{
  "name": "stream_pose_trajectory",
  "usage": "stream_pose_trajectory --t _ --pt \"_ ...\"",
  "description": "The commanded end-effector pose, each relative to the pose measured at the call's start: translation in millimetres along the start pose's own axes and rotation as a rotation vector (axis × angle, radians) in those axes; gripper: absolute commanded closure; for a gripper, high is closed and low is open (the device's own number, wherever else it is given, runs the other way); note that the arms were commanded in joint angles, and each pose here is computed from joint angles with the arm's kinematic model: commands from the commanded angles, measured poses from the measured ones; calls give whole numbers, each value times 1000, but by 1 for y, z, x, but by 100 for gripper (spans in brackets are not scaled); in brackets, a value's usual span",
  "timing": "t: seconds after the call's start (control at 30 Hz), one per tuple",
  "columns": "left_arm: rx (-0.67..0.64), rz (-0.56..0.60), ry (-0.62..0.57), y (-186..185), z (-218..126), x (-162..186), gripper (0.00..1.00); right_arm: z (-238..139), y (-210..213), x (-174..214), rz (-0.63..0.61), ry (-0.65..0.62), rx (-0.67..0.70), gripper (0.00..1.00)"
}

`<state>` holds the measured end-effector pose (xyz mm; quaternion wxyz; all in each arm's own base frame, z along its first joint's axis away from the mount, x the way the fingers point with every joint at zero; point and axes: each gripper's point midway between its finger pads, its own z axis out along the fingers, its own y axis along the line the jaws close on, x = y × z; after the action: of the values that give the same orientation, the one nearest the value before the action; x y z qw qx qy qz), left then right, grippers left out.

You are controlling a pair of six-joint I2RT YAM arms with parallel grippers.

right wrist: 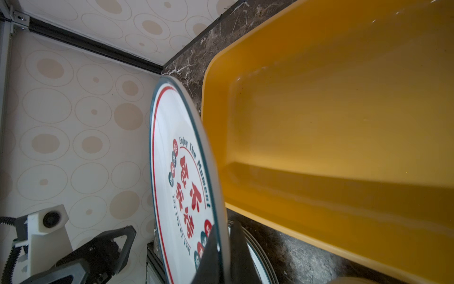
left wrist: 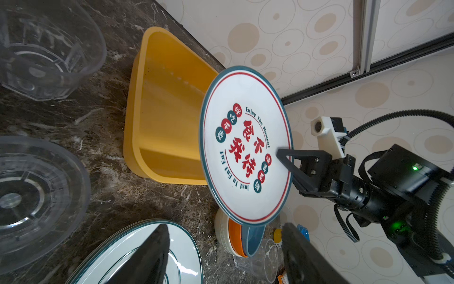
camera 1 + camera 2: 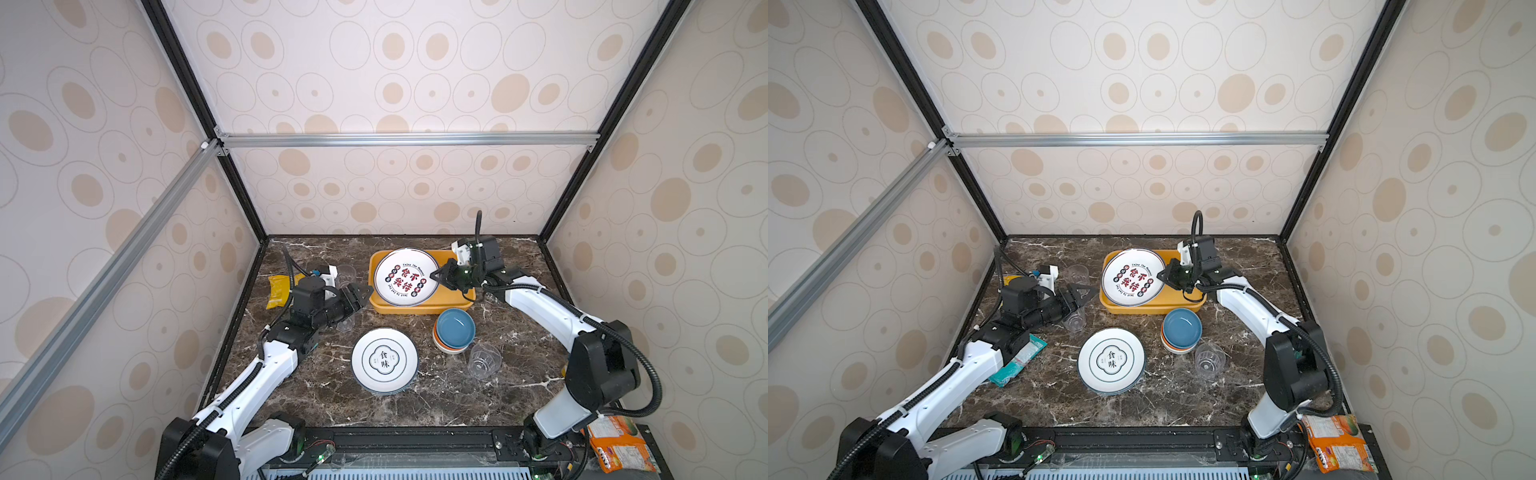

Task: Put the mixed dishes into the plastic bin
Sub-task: 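Carry the plate over the yellow bin and lower it in with the right gripper, then press the plate flat in the bin with the right gripper and release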

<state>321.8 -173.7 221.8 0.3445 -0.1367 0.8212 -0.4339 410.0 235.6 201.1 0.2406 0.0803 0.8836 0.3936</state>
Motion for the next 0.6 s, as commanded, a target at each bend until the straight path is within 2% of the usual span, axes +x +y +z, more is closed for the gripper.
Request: stream_pose_trajectory --t 0.0,0.57 --pt "21 29 -36 -13 -5 -13 28 6 10 -25 -4 -43 -31 100" --pt "19 4 -27 -6 -1 -8 27 76 -29 -47 57 -11 8 100"
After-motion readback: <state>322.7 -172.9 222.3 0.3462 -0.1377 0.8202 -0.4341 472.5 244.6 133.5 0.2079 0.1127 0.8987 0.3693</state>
